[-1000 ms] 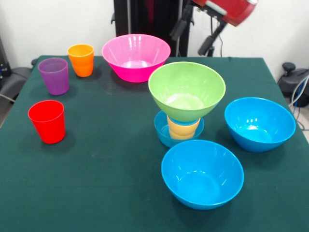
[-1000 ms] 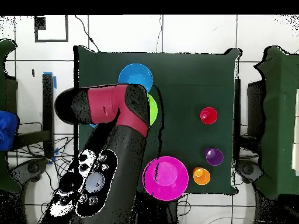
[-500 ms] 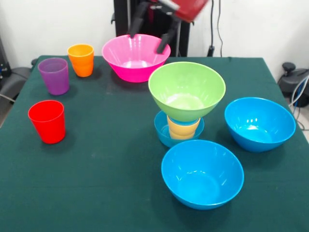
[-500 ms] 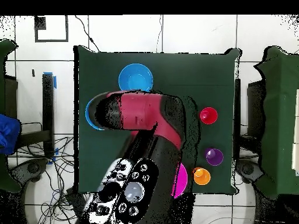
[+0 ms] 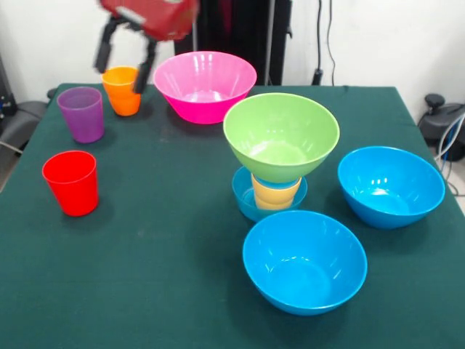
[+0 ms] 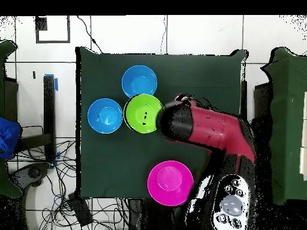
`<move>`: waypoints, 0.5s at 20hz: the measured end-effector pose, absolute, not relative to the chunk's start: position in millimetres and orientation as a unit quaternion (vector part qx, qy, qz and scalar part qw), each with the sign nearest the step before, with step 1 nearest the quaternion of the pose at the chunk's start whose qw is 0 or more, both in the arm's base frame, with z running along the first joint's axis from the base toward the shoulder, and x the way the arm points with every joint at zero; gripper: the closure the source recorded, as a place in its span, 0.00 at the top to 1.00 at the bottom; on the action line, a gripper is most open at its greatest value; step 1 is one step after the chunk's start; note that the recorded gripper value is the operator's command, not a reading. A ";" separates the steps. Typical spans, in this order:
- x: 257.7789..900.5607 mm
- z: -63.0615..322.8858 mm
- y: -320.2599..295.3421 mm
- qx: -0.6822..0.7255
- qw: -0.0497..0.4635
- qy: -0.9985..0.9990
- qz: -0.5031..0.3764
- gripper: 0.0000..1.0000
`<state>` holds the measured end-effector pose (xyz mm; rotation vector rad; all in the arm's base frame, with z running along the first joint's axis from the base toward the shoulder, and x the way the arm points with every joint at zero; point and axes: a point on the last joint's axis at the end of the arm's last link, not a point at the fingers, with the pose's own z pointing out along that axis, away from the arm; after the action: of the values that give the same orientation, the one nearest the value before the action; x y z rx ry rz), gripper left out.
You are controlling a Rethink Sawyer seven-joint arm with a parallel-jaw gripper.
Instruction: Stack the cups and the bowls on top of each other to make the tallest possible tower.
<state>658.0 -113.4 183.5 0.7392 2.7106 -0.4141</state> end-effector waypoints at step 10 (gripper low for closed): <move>636.3 142.4 -159.8 0.277 0.133 0.946 -0.102 1.00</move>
<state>636.3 -159.8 142.4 0.8034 2.7438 -0.2968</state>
